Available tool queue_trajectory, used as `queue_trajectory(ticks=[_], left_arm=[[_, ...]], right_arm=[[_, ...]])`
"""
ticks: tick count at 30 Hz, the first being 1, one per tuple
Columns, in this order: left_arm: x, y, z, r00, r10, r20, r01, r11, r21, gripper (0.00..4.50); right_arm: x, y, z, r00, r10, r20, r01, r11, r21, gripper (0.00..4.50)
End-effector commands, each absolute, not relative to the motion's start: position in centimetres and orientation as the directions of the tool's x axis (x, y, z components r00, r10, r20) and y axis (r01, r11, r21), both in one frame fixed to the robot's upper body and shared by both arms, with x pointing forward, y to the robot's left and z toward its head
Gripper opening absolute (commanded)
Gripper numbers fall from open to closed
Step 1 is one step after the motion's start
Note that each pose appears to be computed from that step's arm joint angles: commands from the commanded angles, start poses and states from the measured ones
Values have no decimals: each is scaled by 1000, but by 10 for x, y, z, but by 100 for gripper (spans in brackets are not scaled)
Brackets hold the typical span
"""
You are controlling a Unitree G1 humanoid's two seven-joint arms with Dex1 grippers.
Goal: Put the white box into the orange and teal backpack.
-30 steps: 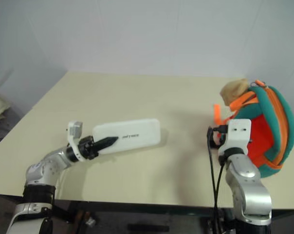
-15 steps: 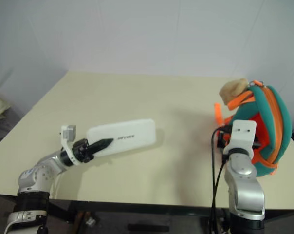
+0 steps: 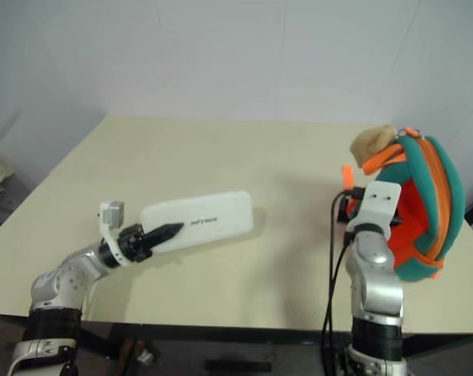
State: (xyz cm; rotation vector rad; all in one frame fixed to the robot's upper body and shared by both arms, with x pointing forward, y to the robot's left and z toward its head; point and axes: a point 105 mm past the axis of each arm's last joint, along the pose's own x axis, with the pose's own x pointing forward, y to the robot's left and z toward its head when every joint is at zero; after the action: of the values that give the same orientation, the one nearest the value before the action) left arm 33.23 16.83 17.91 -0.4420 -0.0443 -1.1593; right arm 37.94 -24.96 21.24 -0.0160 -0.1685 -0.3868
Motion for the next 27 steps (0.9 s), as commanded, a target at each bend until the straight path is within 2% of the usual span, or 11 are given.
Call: queue_trajectory(ticks=[1,3,7,11,14,19,20,21,24,27], left_arm=[[328,164,194,371,-877,304,918,296,-264,127],[329,163,194,368,-878,305,919,294,-262,127],[329,165,197,374,-875,307,919,305,-250,127],[329,175,197,399,-868,297,911,337,-239,127],[328,180,199,413,-863,291,906,355,-231,127],[329,189,201,431,-860,275,899,383,-210,127],[329,192,202,435,-858,272,898,390,-205,127],[330,198,204,448,-853,267,892,407,-196,127],[332,214,209,488,-834,257,872,457,-175,127],[334,228,210,527,-811,255,850,499,-169,127]], right_arm=[[387,-258,232,872,-406,275,415,910,27,432],[395,-259,233,866,-409,288,411,910,54,390],[404,-258,238,857,-405,319,399,913,88,251],[406,-252,239,871,-359,335,357,932,69,108],[408,-239,242,893,-274,356,261,962,84,14],[408,-203,255,917,-40,396,-2,995,104,4],[407,-194,258,915,20,402,-67,992,104,4],[405,-176,264,903,132,409,-184,979,91,4],[391,-135,276,830,383,406,-449,890,80,4],[379,-111,286,752,530,393,-609,786,107,4]])
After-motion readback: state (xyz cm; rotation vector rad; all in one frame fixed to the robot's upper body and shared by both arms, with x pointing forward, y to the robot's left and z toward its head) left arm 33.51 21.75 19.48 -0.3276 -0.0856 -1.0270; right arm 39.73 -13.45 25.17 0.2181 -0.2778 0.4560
